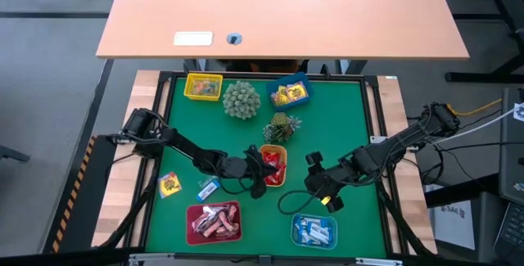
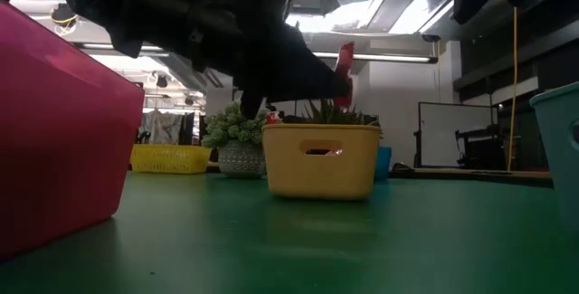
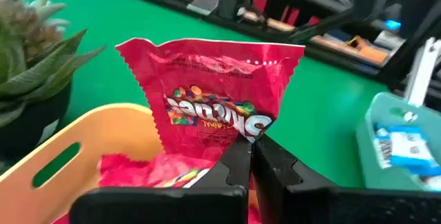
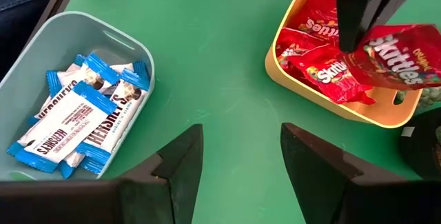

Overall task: Sort candy
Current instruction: Put the red candy into the light orange bin, then put the yellow candy into the blue bin

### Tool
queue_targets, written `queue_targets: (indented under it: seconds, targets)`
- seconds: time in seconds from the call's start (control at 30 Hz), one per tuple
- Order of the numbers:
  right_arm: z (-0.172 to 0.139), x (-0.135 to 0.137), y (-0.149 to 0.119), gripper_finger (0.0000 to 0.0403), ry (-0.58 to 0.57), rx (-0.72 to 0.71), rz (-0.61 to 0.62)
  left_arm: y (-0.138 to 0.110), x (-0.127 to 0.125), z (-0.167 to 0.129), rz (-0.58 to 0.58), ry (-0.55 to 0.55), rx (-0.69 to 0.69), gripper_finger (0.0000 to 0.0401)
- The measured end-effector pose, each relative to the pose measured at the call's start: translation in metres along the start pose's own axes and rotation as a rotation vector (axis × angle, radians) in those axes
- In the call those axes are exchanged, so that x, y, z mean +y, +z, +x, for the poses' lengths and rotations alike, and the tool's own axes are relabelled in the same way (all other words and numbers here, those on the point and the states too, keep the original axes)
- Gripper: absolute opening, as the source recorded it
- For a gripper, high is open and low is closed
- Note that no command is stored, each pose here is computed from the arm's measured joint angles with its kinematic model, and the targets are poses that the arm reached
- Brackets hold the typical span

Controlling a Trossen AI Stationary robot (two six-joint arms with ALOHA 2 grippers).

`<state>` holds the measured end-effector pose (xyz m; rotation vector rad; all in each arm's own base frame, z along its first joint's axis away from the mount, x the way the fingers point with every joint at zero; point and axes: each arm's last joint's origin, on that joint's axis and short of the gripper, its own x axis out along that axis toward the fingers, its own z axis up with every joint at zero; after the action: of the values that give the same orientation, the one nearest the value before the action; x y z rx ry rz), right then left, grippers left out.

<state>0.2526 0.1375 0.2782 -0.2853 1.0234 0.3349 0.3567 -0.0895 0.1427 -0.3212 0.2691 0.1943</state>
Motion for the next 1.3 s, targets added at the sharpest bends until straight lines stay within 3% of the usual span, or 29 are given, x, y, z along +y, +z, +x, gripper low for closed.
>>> queue_targets:
  seconds: [0.17,0.5,0.73,1.0,1.3]
  targets:
    - [0.0,0.0,0.0,0.0195,0.0,0.0,0.0,-0.002,0.005,0.001,0.011,0.022,0.026,0.0005]
    - [0.0,0.0,0.0,0.0195,0.0,0.0,0.0,-0.001,0.005,0.001,0.01,0.018,0.026,0.0097]
    - [0.0,0.0,0.0,0.0195,0.0,0.001,0.001,0.003,0.005,0.0,0.047,0.014,0.023,0.0116]
    - [0.0,0.0,0.0,0.0195,0.0,0.002,0.0,0.029,0.004,-0.017,0.177,0.022,0.034,0.0116]
    - [0.0,0.0,0.0,0.0195,0.0,0.002,0.001,0.072,0.0,-0.072,0.213,0.007,0.117,0.0116]
